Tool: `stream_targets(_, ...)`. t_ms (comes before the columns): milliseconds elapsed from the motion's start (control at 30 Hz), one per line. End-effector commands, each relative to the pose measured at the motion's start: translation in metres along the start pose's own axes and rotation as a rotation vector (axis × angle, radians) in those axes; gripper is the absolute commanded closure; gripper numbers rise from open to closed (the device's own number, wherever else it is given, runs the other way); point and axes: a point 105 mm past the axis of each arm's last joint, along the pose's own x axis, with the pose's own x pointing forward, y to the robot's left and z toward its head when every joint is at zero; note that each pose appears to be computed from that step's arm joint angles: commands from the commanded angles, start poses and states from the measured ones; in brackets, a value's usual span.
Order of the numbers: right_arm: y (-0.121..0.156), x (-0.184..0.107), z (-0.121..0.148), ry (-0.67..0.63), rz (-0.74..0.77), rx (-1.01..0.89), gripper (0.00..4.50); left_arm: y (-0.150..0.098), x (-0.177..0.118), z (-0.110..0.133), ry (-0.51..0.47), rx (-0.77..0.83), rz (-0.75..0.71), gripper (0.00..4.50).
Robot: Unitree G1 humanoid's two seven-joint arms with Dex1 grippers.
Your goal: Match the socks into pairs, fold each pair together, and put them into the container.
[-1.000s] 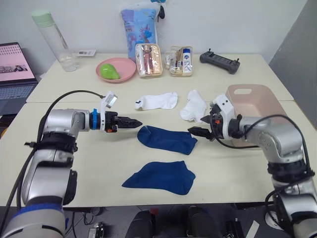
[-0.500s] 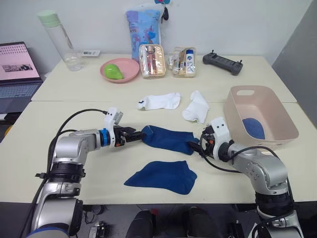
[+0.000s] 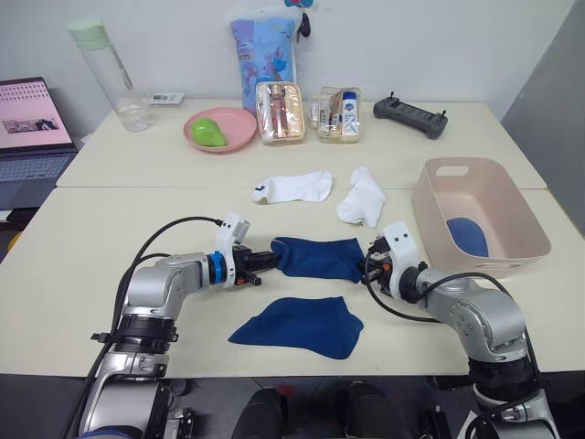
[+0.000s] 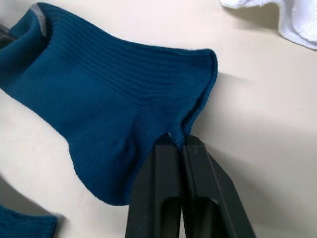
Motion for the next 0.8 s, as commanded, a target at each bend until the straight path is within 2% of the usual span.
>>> stream_targets(33, -0.002, -0.004, 0.023, -0.071, 0.018, -0.041, 4.50, 0.008, -0.022, 0.028, -0.134, -0.007, 0.066, 4.44)
stream_targets(233, -0.001, 0.003, 0.032, -0.056, 0.077, -0.016, 4.50, 0.006, -0.034, 0.022, -0.135, -0.008, 0.093, 4.44)
stream_targets(567, -0.005, 0.017, 0.031, -0.026, 0.065, -0.024, 4.50, 0.013, -0.008, 0.015, -0.104, -0.008, 0.118, 4.44)
stream_targets(600, -0.006, 0.016, 0.031, -0.033, 0.056, -0.030, 4.27, 0.013, -0.010, 0.012, -0.088, -0.005, 0.113, 4.48)
stream_targets(700, -0.008, 0.006, 0.034, -0.069, 0.039, -0.039, 3.49, 0.014, -0.023, 0.011, -0.075, 0.027, 0.108, 3.88)
stream_targets(800, -0.009, -0.002, 0.035, -0.089, 0.035, -0.042, 2.43, 0.017, -0.033, 0.015, -0.092, 0.037, 0.122, 2.97)
